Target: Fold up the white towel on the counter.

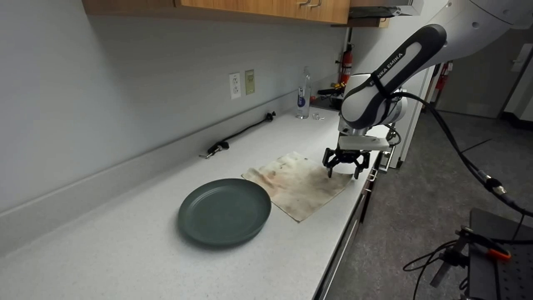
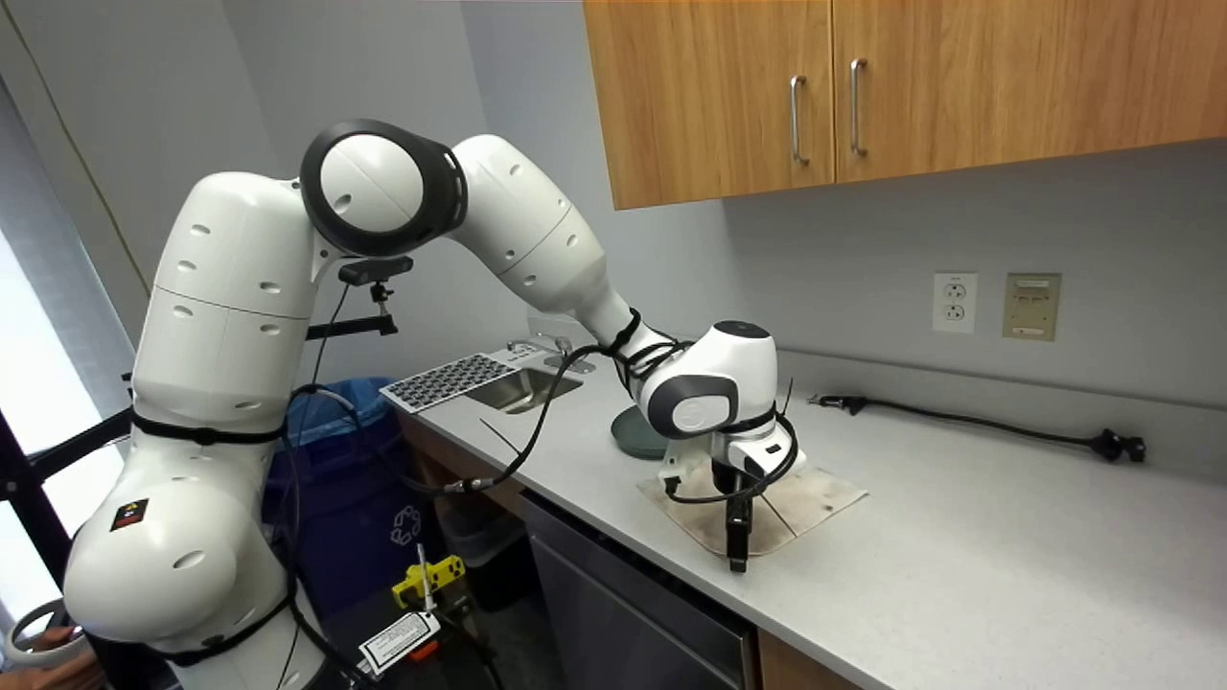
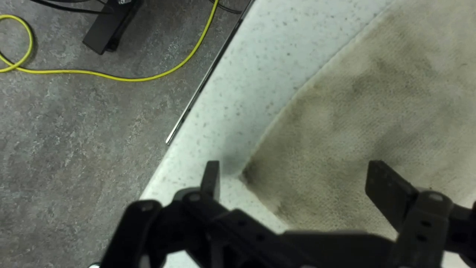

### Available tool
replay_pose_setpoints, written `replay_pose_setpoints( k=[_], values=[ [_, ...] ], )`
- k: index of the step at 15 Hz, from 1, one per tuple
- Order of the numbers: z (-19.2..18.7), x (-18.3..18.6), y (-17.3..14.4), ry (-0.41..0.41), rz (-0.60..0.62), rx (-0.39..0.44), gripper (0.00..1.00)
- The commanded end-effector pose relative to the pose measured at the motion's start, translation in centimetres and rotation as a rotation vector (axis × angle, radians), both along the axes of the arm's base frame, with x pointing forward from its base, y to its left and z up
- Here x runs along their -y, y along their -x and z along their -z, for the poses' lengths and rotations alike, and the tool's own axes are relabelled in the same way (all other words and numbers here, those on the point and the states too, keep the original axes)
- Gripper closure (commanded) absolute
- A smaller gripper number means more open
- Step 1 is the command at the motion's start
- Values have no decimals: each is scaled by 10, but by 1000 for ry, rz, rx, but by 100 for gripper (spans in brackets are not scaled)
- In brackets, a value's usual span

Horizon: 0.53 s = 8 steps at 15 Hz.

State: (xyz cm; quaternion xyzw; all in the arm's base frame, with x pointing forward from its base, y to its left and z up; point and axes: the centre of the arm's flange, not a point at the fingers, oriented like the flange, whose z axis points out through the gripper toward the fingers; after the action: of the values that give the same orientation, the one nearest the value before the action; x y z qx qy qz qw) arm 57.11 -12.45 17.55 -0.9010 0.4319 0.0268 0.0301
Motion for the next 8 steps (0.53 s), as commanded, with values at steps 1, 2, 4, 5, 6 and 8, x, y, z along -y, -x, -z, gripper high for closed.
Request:
replay_pose_setpoints(
  k=[1,2,4,5,6,8],
  values=[
    [9,4,-8,-3,40,11,0],
    [9,5,-8,-3,43,12,3],
    [9,6,-9,-4,49,12,27],
    [9,6,-10,-4,50,13,32],
    [8,7,-10,-4,52,13,38],
    [5,9,-9,1,58,15,54]
  ],
)
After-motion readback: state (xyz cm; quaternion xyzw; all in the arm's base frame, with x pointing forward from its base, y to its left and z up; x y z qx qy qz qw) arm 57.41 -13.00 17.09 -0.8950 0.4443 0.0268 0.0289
